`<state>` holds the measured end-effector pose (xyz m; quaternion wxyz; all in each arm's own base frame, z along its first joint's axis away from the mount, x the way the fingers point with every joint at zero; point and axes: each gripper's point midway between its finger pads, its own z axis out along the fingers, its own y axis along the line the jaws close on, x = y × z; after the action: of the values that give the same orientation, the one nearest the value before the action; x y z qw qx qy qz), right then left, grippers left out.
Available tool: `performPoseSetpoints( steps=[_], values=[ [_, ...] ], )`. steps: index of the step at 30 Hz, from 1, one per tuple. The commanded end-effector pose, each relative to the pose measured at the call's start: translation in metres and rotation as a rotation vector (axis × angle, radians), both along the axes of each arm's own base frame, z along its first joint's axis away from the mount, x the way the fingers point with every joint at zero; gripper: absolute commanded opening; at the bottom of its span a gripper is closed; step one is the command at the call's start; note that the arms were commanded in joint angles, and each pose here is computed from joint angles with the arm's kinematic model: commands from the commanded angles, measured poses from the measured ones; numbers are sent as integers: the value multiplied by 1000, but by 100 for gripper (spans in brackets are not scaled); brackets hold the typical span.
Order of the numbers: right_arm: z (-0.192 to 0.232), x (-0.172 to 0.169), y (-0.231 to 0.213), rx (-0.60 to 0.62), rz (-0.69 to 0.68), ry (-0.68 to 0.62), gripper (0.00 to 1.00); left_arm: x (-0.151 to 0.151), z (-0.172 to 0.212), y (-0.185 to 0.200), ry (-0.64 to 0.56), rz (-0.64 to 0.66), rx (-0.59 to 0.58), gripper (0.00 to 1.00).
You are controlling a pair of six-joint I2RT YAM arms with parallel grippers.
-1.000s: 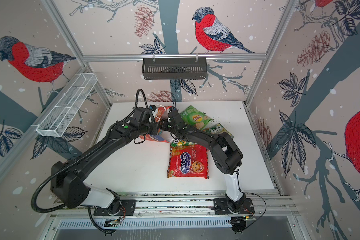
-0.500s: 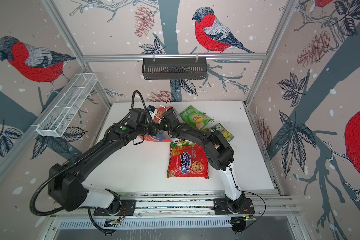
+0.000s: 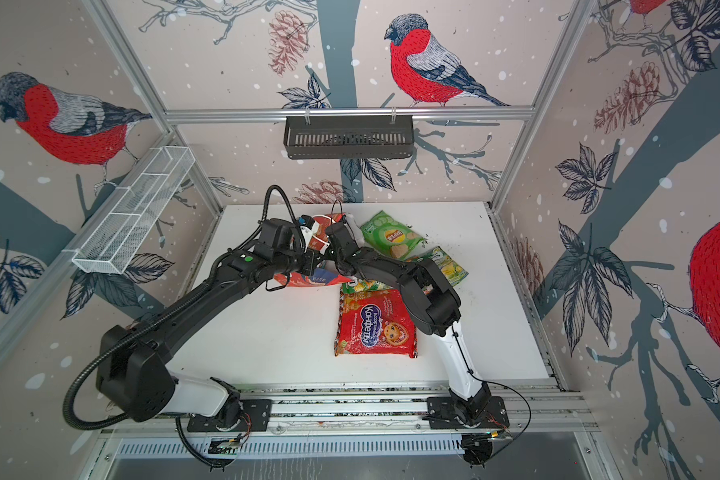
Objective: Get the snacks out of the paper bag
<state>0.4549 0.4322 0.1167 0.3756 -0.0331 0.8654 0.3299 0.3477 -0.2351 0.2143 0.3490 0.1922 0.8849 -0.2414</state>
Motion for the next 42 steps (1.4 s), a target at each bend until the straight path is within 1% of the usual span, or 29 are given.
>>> performPoseSetpoints(
  steps=[1, 2, 5, 6, 8, 9, 12, 15, 19, 24, 27, 32, 34, 36, 38, 42],
  values=[
    [9, -2, 19, 52, 63, -38, 40, -1, 5, -12, -4, -63, -38, 0],
    [5, -3, 21, 53, 72, -26, 36, -1, 5, -12, 1, -67, -40, 0],
    [-2, -8, 27, 69, 107, -1, 21, 0, 1, -14, 18, -71, -38, 0],
    [-4, -10, 28, 73, 116, 6, 14, 0, 0, -15, 23, -75, -35, 0],
    [-5, -11, 27, 75, 120, 9, 5, 1, -2, -14, 36, -77, -21, 0],
    [-3, -11, 24, 80, 115, 6, 2, 1, -3, -13, 41, -78, -13, 0],
    [1, -9, 12, 90, 88, 4, 0, 2, -5, -7, 42, -65, 10, 0],
    [9, -8, -4, 91, 59, -5, 0, 5, -5, 5, 34, -17, 55, 0],
    [19, -11, -25, 107, 19, -16, 0, 11, -4, 23, 6, 39, 156, 0],
    [34, -19, -41, 118, -11, -37, 0, 17, 1, 41, -25, 75, 267, 0],
    [39, -23, -48, 112, -25, -45, 0, 16, 3, 45, -39, 54, 309, 0],
    [44, -27, -51, 102, -17, -37, 0, 10, 6, 45, -67, 1, 340, 0],
    [54, -30, -47, 108, 15, -40, 1, 10, 9, 49, -89, 2, 370, 0],
    [70, -36, -43, 123, 50, -43, 11, 13, 12, 58, -116, 42, 418, 0],
    [87, -45, -36, 170, 123, -12, 19, 17, 19, 70, -149, 99, 471, 0],
    [110, -66, -27, 273, 278, 88, 21, 21, 33, 84, -233, 166, 578, 0]
  ],
)
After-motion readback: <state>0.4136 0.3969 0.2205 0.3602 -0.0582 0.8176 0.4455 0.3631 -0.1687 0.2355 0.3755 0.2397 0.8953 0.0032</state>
